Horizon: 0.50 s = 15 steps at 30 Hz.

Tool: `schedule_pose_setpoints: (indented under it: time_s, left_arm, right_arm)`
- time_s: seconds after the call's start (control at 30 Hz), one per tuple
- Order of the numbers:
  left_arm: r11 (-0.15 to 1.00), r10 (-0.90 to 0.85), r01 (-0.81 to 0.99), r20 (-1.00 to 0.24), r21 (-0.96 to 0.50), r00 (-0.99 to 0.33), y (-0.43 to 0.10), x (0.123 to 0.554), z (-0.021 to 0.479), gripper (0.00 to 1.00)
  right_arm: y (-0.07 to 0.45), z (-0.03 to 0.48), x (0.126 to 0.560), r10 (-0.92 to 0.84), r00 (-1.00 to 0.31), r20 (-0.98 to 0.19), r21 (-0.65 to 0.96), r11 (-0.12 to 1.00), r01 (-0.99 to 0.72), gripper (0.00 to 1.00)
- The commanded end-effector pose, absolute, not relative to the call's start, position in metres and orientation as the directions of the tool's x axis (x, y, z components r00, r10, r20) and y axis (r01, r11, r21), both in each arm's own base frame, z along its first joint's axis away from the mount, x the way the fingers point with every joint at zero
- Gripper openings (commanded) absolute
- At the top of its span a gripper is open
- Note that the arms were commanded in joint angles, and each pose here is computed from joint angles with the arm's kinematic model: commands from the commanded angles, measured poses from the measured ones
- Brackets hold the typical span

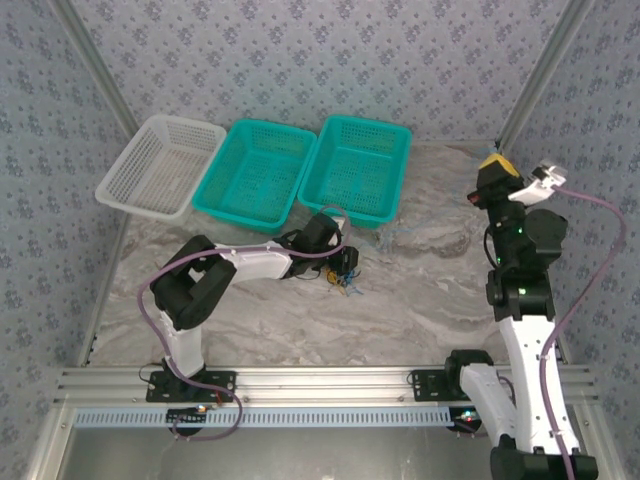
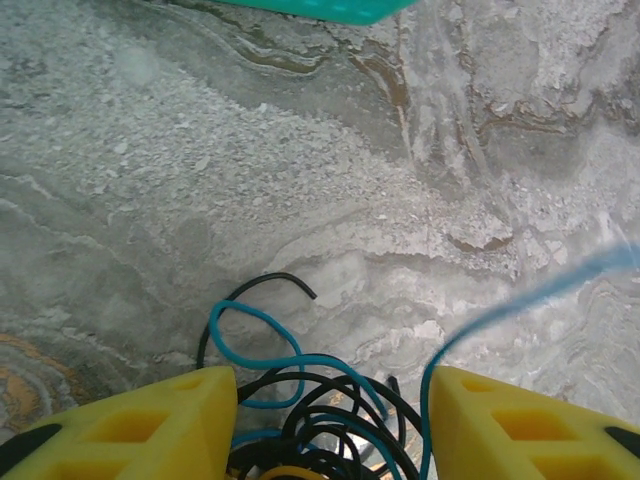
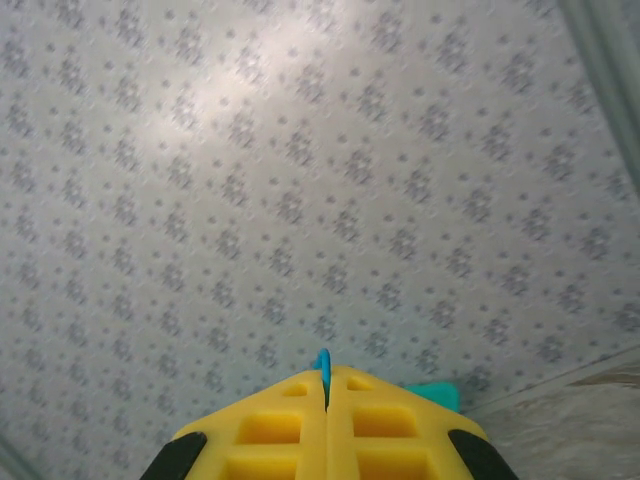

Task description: Untangle the cables

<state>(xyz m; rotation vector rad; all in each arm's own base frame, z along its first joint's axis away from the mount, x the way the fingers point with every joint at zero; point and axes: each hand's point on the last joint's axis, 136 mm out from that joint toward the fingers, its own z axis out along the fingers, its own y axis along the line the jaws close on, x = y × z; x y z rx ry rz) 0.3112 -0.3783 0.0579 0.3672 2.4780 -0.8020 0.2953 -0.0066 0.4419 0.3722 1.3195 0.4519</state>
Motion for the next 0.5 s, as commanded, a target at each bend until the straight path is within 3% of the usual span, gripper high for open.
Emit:
schedule_pose_setpoints:
  time_s: [0.0,0.27,0.47]
  left_arm:
    - [0.815,0.081,0.369,-0.543,-0.446,-0.836,-0.373,0.314,0.058,0.54]
    - [0.834,0.043,0.342,-0.567,-0.434,-0.823,-0.362,0.315,0.066,0.58]
    - [0.800,0.016,0.377,-0.611,-0.467,-0.791,-0.365,0.314,0.090,0.67]
  right_arm:
    - [-0.026,0.448,0.286,0.527,0.215,-0.822,0.533,0.845,-0.033,0.00]
    - [-0.058,0.439,0.279,0.514,0.227,-0.827,0.545,0.832,0.100,0.00]
    - [-0.028,0.443,0.298,0.469,0.066,-0.880,0.468,0.883,-0.037,0.00]
